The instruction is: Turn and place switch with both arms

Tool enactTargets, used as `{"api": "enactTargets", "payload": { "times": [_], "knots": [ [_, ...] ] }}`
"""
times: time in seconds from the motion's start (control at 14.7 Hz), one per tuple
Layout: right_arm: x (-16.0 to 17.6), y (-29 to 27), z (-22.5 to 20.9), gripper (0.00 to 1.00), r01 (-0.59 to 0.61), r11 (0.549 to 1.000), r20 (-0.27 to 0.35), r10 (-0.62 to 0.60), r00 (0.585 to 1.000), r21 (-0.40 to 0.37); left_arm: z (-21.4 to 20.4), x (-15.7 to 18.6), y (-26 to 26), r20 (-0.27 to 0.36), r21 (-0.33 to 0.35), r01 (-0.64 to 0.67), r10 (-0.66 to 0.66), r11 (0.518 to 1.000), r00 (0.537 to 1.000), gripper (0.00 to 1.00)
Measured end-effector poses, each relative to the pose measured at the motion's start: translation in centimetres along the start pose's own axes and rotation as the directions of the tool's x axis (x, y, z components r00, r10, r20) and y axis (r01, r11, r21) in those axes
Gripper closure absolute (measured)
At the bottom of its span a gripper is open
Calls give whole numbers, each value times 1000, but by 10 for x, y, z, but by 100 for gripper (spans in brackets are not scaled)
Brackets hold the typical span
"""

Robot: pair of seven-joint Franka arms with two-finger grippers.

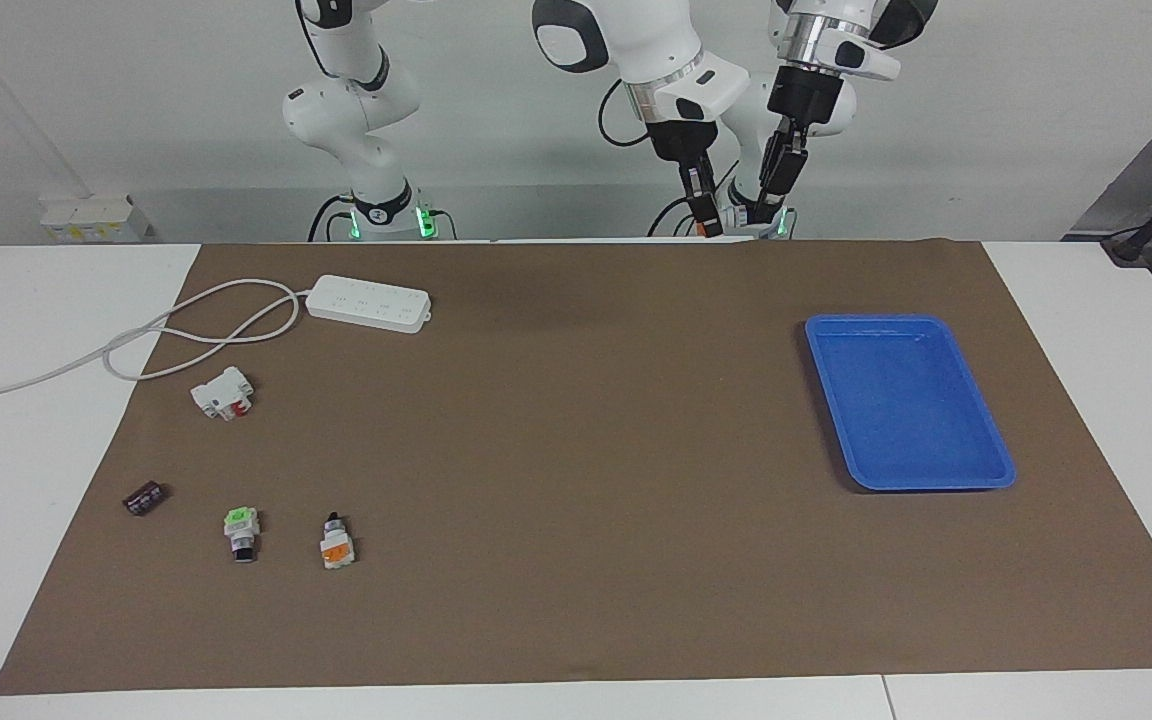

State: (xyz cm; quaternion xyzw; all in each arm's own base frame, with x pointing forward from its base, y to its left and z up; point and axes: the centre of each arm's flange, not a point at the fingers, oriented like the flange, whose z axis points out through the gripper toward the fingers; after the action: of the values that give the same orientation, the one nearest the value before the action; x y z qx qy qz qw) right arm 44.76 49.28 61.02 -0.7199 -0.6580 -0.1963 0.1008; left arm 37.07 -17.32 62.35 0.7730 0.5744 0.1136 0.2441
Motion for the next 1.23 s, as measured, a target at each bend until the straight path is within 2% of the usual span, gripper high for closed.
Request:
{"api": "enactTargets", "payload": {
  "times": [0.2, 0.41, 0.68, 1.23],
  "knots": [
    [0, 0, 0, 66, 0, 1000, 0, 0, 1000, 0, 0, 0, 0, 0, 0, 10, -10, 1000, 1000, 83],
    [0, 0, -1, 66, 0, 1000, -2, 0, 1000, -2, 0, -1, 0, 0, -3, 14, -14, 1000, 1000, 78],
    [1, 1, -3, 66, 1, 1000, -5, -1, 1000, -4, 0, -3, 0, 1, -8, 14, -14, 1000, 1000, 76],
    [2, 0, -3, 66, 1, 1000, -6, -1, 1000, -4, 0, -6, 1, 2, -14, 24, -24, 1000, 1000, 78]
  ]
}}
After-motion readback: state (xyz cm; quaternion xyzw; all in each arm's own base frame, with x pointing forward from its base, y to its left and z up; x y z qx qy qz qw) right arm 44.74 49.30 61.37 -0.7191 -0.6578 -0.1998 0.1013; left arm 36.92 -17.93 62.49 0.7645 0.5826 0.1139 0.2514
